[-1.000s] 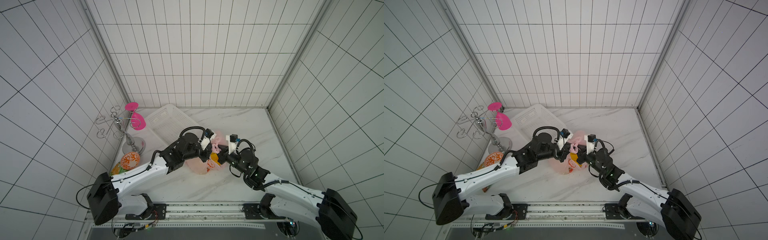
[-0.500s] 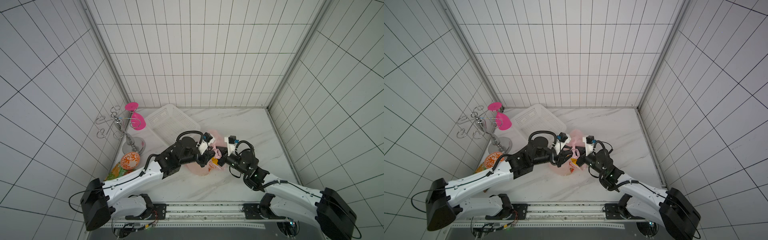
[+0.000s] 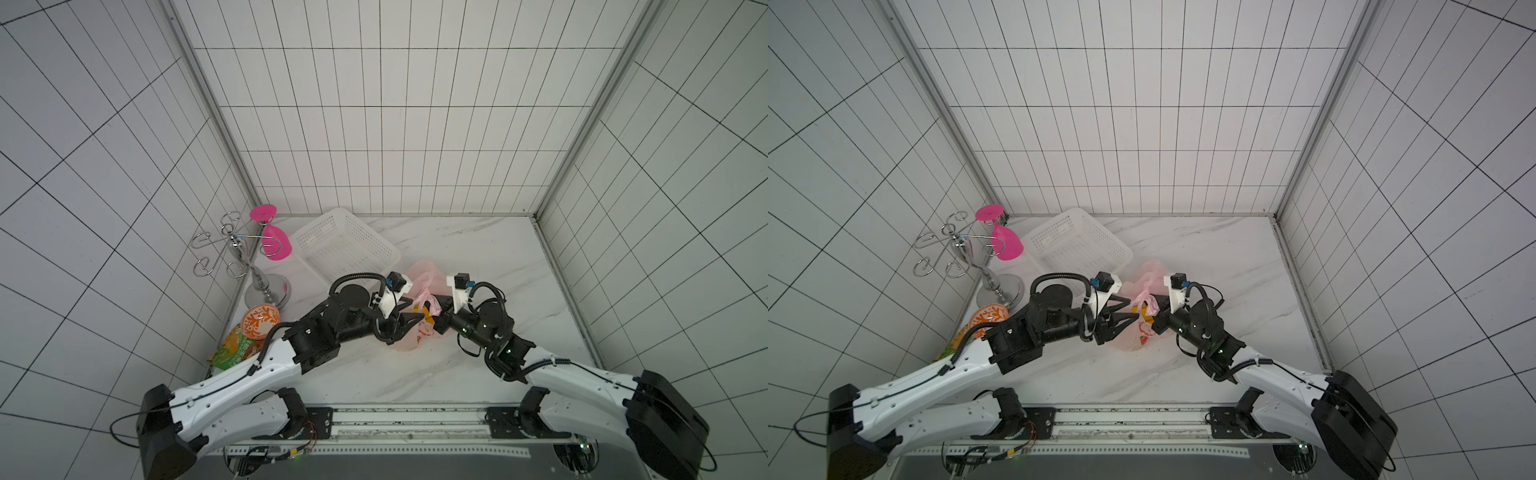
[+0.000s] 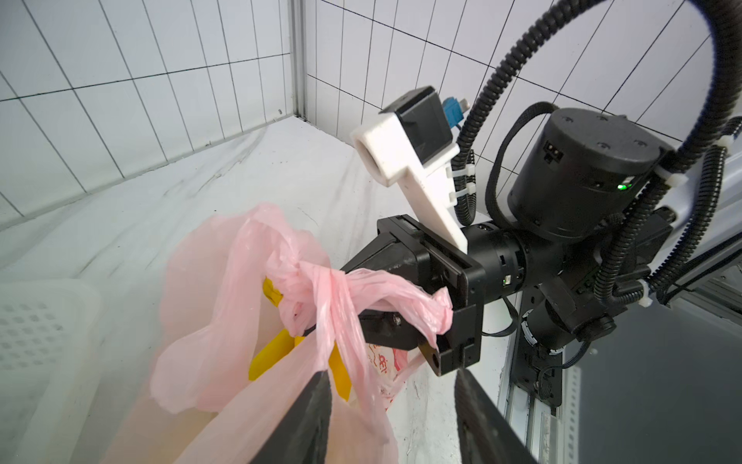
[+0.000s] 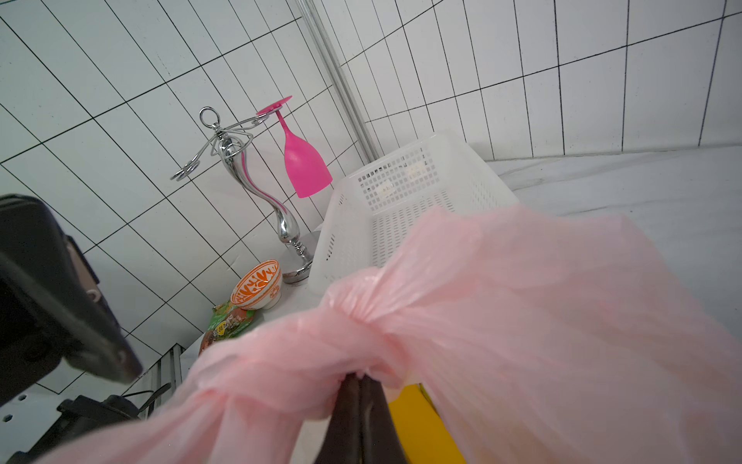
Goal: Place the banana into a plastic bag & tie a knot
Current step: Cross the plastic bag at the center of the board.
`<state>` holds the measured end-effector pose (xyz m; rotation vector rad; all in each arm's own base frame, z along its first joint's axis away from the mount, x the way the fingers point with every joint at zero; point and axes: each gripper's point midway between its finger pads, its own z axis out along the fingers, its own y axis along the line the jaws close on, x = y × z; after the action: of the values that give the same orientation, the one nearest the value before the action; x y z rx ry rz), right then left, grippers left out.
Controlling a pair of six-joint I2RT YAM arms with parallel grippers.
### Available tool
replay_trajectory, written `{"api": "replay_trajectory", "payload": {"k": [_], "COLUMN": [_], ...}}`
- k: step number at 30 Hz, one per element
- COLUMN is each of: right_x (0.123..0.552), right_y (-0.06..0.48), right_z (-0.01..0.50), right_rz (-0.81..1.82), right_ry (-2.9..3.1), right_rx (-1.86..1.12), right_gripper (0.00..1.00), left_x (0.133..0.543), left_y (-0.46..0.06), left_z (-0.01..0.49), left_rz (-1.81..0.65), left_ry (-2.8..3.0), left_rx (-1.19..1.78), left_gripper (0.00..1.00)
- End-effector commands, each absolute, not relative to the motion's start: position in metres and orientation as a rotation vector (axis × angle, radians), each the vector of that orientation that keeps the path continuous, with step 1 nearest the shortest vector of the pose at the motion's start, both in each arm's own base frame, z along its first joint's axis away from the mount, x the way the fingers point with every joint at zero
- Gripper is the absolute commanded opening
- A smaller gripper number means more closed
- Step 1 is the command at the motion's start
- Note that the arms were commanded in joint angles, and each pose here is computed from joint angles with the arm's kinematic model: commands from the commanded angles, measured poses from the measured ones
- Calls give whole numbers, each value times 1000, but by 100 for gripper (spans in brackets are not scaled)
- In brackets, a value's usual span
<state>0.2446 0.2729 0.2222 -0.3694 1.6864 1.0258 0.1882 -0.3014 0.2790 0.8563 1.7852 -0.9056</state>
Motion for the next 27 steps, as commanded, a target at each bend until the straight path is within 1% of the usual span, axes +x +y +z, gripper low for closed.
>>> {"api": "replay_trajectory", "payload": {"k": [1,3,5,7,13,18,27], "right_x": [240,240,239,238,239,240,232], "right_y": [276,276,276,275,274,275,279], "right_z": [227,226,227,228,229,229,231], "right_rz": [1060,1061,1064,1060,1054,1036,1055], "right_ry": [1651,1652,1649,1645,1641,1642,1615], "right_rx": [-380,-383,-386,-385,-385,-399,-460], "right_gripper": [0,0,0,0,0,0,0], "left_x": [211,236,258,266,260,237,229], "left_y": [-274,-260,-256,-266,-298,-314,-321], "left_z": [291,295,288,275,246,246,238], "left_rz": [-804,-793,-782,-763,-847,-938,-986], "left_ry": [1823,1859,1930,1992,2082,2018,1992], "left_rx": [667,557,522,594,746,844,867], "left_gripper": [49,45,39,37,35,35,35]}}
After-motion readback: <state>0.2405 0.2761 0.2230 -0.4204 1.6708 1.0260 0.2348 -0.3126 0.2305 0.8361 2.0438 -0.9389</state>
